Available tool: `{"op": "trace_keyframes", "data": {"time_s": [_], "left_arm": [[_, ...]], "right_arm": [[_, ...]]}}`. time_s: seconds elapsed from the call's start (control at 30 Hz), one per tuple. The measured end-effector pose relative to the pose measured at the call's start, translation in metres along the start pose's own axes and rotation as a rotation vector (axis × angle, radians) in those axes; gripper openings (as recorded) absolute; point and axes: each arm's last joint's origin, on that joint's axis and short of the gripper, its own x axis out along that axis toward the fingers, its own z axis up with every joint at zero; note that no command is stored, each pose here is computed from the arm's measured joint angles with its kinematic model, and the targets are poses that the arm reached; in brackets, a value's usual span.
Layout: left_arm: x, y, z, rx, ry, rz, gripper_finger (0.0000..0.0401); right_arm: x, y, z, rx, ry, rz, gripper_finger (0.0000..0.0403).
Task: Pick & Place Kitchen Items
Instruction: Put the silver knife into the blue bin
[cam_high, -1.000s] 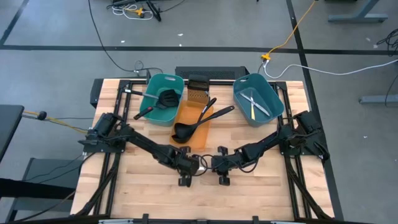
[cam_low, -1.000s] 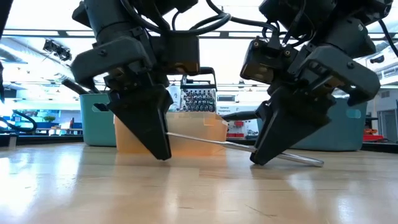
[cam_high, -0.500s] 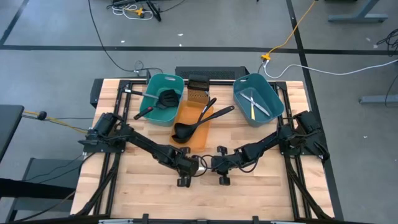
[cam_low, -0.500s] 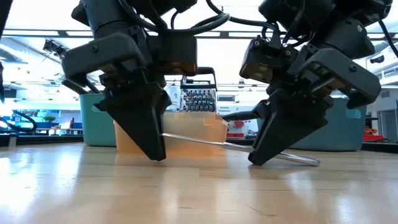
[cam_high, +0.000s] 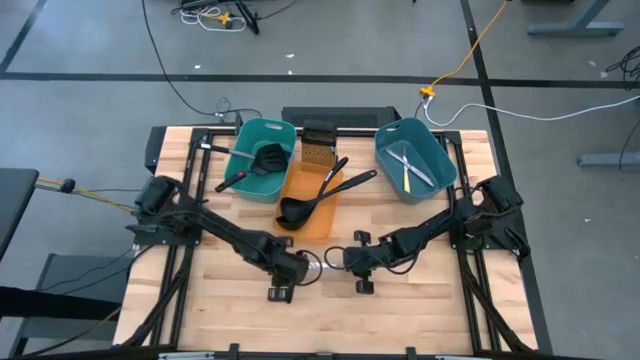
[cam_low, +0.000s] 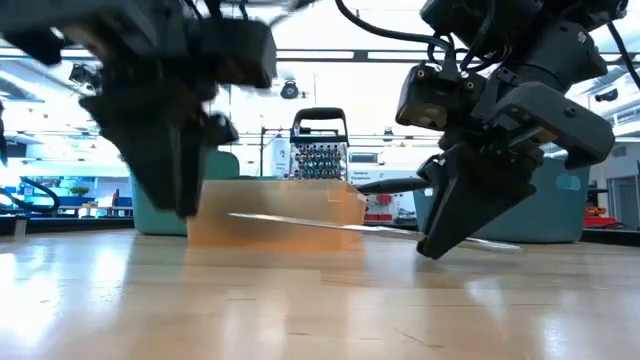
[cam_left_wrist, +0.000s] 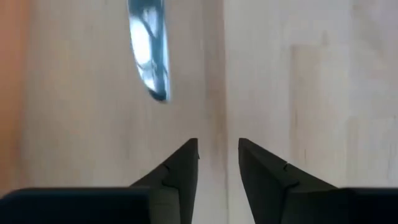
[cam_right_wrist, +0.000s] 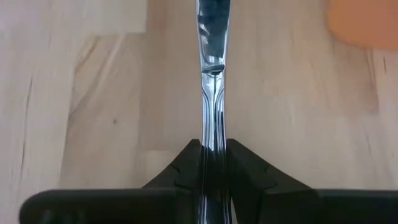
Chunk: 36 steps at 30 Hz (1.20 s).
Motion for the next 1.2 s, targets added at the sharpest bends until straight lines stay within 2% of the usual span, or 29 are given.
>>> {"op": "trace_keyframes", "data": {"time_s": [0.2,0.37,0.47,0.57,0.63,0.77,0.87,0.97,1.1,1.2], "left_arm": [[-0.051,-0.018,-0.008,0.133,-0.165,0.111,0.0093],[-0.115,-0.029,-0.030,0.203,-0.354,0.168,0.0044],[-0.157,-0.025,-0.055,0.216,-0.479,0.157,0.0009],[-0.194,-0.011,-0.080,0.195,-0.674,0.133,0.0007],[-0.205,0.004,-0.099,0.145,-0.790,0.136,0.0005],[-0.191,0.037,-0.133,-0.011,-0.971,0.213,0.0004],[-0.166,0.052,-0.152,-0.101,-1.089,0.200,0.0003],[-0.139,0.058,-0.165,-0.113,-1.197,0.170,0.0003],[-0.099,0.065,-0.181,-0.084,-1.262,0.185,0.0002],[-0.095,0.069,-0.184,-0.106,-1.362,0.192,0.0002]], "right_arm": [[-0.011,0.005,0.008,-0.020,-0.048,0.078,0.0062],[-0.018,0.010,0.010,-0.033,-0.073,0.097,0.0062],[-0.019,0.010,0.012,-0.032,-0.100,0.105,0.0062],[-0.019,0.010,0.011,-0.050,-0.106,0.107,0.0062],[-0.019,0.011,0.013,-0.064,-0.127,0.112,0.0062],[-0.021,0.013,0.019,-0.095,-0.215,0.136,0.0062],[-0.025,0.014,0.021,-0.108,-0.259,0.164,0.0062],[-0.041,0.011,0.028,-0.126,-0.311,0.157,0.0062],[-0.080,0.003,0.038,-0.141,-0.391,0.114,0.0062],[-0.118,-0.003,0.044,-0.163,-0.495,0.064,0.0062]]}}
